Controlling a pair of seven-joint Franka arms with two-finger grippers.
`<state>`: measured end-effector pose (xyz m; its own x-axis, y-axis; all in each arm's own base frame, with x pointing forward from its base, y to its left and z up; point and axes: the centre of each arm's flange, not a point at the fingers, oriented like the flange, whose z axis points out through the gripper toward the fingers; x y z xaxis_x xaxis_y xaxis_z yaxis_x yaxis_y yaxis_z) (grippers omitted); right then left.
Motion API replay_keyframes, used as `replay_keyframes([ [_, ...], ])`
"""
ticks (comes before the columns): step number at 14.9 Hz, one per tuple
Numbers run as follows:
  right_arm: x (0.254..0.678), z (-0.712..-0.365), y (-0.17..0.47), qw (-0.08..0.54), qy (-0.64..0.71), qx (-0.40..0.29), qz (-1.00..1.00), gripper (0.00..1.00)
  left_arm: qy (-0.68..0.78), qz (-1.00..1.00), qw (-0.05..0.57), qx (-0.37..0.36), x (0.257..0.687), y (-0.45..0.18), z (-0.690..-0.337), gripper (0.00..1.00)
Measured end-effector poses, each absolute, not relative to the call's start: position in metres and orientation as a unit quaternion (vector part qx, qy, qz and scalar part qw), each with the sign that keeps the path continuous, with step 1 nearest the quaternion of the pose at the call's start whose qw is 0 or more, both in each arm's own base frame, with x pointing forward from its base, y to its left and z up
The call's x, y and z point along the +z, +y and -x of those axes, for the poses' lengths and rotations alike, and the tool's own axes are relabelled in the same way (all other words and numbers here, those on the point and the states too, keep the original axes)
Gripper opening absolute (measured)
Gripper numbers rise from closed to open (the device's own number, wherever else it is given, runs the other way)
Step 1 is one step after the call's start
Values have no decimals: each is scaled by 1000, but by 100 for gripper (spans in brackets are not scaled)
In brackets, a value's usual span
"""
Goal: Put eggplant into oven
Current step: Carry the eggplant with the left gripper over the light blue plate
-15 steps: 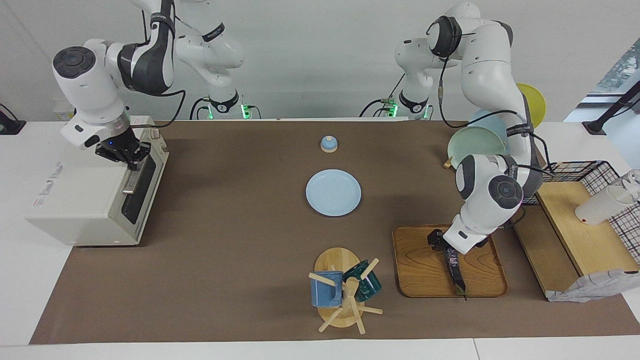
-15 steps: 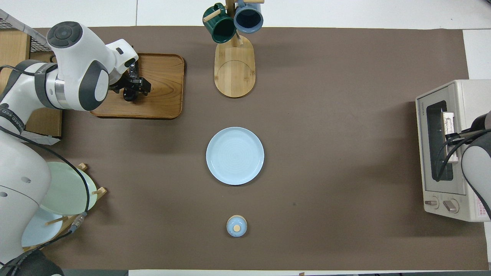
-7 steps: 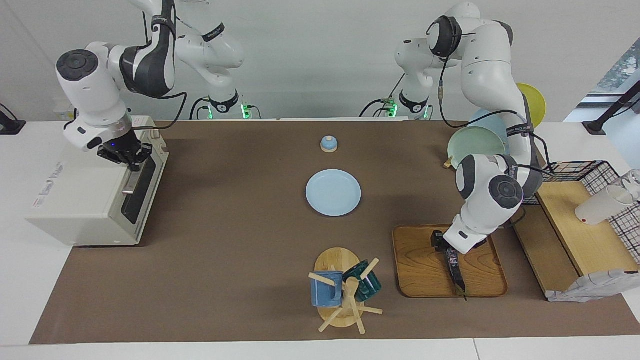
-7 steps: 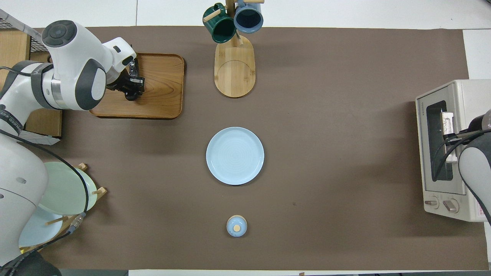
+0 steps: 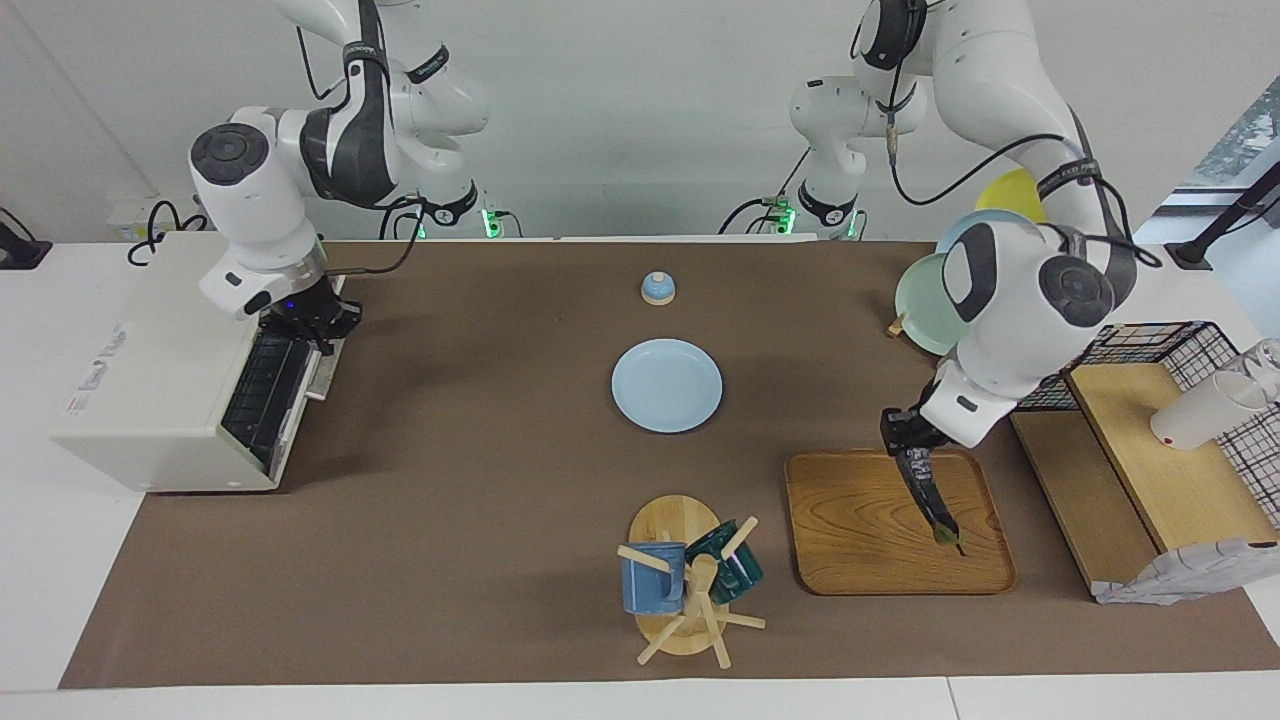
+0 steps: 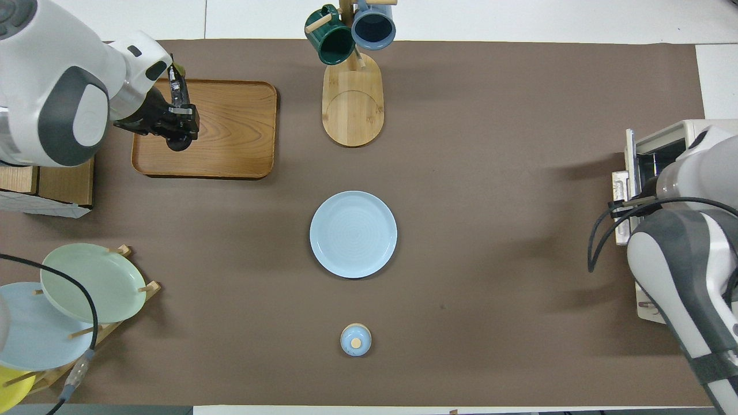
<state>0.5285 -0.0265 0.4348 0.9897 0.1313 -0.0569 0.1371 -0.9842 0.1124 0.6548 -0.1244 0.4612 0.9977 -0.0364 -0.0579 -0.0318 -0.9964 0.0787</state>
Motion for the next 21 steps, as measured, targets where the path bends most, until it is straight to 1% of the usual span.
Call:
replay_keyframes([
  [2,413,-531,-10,49,71,-18,-996,1,0,-997,57,-42,500,-148,-623,43],
  [3,403,-531,-5,43,71,-17,-996,1,7,-997,62,-44,512,-161,-607,43],
  [5,386,-533,2,32,70,-19,-997,1,10,-996,67,-54,521,-194,-570,43],
  [7,373,-534,4,20,64,-20,-998,1,13,-996,68,-58,515,-234,-532,43],
  [10,356,-531,9,16,66,-10,-998,1,-6,-997,68,-42,489,-291,-484,43],
  [13,330,-527,13,15,71,4,-997,1,-27,-996,77,-20,452,-333,-454,43],
  [15,316,-528,14,12,70,2,-997,1,-40,-996,82,-10,421,-355,-443,43],
  [17,311,-529,13,7,63,0,-998,1,-44,-995,86,-2,393,-364,-439,43],
  [21,311,-529,14,0,57,-1,-998,1,-46,-995,93,8,355,-382,-434,43],
])
